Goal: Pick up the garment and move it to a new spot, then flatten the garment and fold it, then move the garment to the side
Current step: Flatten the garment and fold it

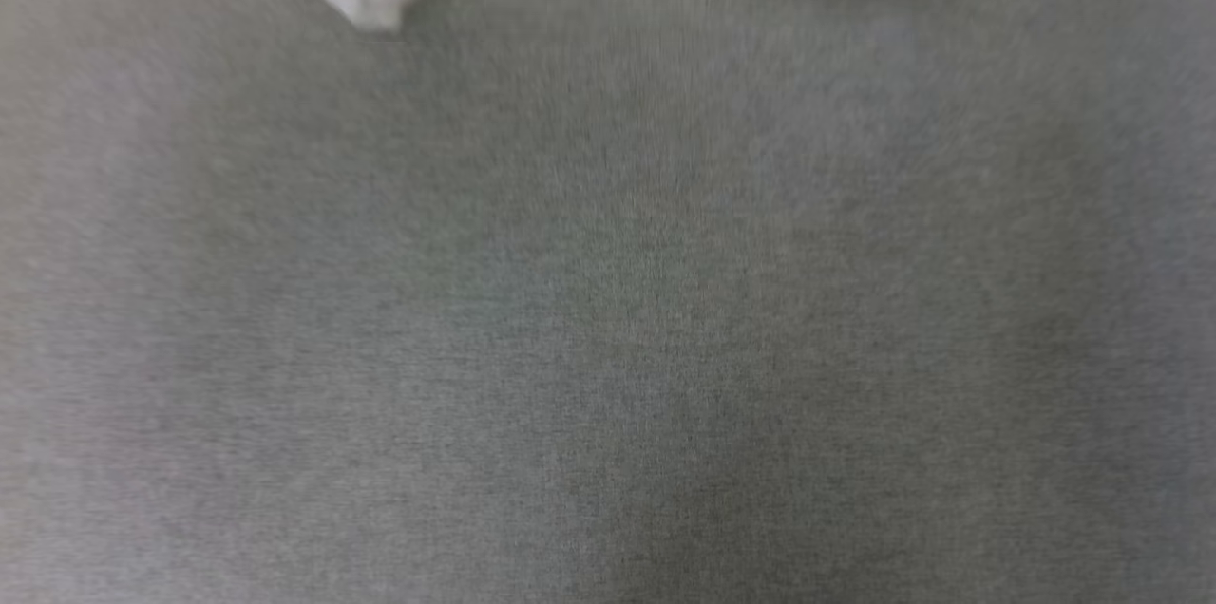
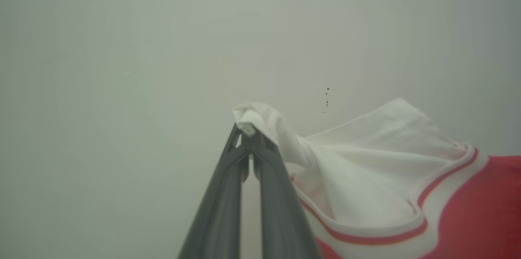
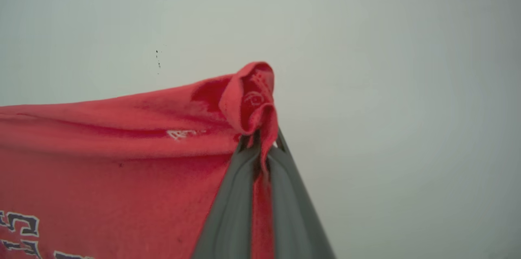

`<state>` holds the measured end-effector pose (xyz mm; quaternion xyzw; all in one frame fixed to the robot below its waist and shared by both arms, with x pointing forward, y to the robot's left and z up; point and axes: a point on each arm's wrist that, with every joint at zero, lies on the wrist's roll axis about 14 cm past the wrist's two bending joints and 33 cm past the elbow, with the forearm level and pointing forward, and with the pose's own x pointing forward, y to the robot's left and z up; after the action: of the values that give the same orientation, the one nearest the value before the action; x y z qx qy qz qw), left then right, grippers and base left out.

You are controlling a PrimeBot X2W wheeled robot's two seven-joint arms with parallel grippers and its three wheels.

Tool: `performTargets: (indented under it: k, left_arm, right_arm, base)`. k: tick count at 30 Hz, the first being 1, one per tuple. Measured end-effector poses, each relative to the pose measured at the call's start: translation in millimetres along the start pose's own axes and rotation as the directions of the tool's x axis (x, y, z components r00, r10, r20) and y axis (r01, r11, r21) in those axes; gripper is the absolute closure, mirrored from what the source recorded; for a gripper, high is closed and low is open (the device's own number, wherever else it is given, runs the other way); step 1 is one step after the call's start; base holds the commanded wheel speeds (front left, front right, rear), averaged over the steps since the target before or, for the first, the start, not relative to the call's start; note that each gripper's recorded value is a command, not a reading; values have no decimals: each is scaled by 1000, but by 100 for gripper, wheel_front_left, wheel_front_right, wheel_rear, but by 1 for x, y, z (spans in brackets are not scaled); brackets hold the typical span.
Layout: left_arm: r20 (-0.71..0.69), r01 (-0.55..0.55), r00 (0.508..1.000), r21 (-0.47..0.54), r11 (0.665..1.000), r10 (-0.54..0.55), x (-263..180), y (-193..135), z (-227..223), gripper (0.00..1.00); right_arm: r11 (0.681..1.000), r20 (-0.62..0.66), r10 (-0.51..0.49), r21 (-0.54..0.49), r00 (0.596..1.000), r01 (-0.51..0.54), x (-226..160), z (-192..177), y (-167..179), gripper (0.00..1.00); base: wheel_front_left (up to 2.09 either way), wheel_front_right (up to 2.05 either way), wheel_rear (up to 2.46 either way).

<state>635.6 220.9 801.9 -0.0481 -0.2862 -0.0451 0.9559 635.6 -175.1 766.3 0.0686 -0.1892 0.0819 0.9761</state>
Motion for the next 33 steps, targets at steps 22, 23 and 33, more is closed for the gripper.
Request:
performTargets:
  k: [22, 23, 33]
  left_arm:
    - [-429, -110, 902, -134, 985, 42, -60, 26, -254, 100]
    - [-451, -123, 891, -139, 983, 47, -69, 27, -259, 100]
    - [-622, -200, 781, -177, 964, 48, -174, 17, -265, 100]
  right_arm:
    - [997, -454, -17, 55, 891, 47, 11, -244, -18, 100]
    - [997, -483, -18, 60, 876, 53, 1, -252, -18, 100]
    - [994, -670, 4, 82, 743, 69, -109, -283, -3, 100]
  base:
    - [0, 0, 0]
    - [0, 0, 0]
    - [0, 0, 0]
